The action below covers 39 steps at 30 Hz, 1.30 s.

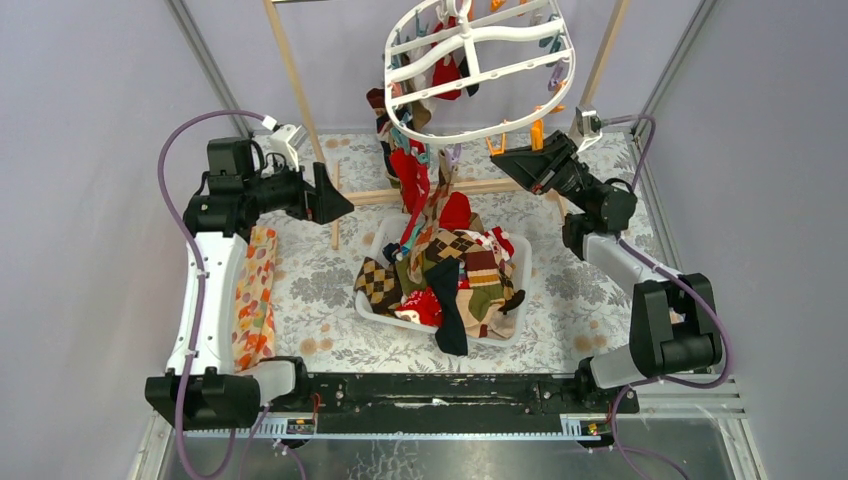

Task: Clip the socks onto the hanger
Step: Open the clamp at the hanger.

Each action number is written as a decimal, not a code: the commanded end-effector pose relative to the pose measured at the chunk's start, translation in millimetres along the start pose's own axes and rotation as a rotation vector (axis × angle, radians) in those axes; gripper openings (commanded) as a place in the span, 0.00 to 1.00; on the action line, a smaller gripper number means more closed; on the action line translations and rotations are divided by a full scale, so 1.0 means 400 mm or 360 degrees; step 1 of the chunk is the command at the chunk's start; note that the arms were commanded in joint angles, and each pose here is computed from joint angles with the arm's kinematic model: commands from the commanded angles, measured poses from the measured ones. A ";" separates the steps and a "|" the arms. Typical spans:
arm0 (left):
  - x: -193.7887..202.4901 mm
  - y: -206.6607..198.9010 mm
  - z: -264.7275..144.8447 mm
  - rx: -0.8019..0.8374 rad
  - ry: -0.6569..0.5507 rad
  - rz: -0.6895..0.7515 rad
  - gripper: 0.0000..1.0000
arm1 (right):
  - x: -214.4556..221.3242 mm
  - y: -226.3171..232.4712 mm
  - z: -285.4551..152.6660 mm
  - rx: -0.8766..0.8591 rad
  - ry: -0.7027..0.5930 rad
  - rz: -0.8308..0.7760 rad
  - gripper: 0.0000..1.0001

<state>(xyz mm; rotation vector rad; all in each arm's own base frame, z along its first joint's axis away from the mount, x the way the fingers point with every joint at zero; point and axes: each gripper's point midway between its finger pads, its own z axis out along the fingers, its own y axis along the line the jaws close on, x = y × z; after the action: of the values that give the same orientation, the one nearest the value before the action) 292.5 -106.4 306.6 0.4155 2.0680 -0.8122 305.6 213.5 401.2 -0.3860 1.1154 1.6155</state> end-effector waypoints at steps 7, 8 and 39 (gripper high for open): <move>-0.080 -0.067 -0.067 -0.0014 -0.0134 0.0094 0.99 | 0.031 0.038 0.099 0.0180 -0.0160 -0.0379 0.00; -0.090 -0.073 -0.073 -0.0015 -0.0150 0.0104 0.99 | 0.038 0.029 0.105 0.0252 -0.0171 -0.0435 0.00; -0.283 -0.338 0.049 0.0341 -0.0328 0.0136 0.96 | 0.235 0.042 0.334 0.0571 -0.0169 -0.0825 0.02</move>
<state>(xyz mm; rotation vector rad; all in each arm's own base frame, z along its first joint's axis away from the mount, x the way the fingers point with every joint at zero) 285.4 -215.0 424.1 0.5474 1.8621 -0.9850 301.0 370.8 391.2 -0.2998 1.1307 0.9555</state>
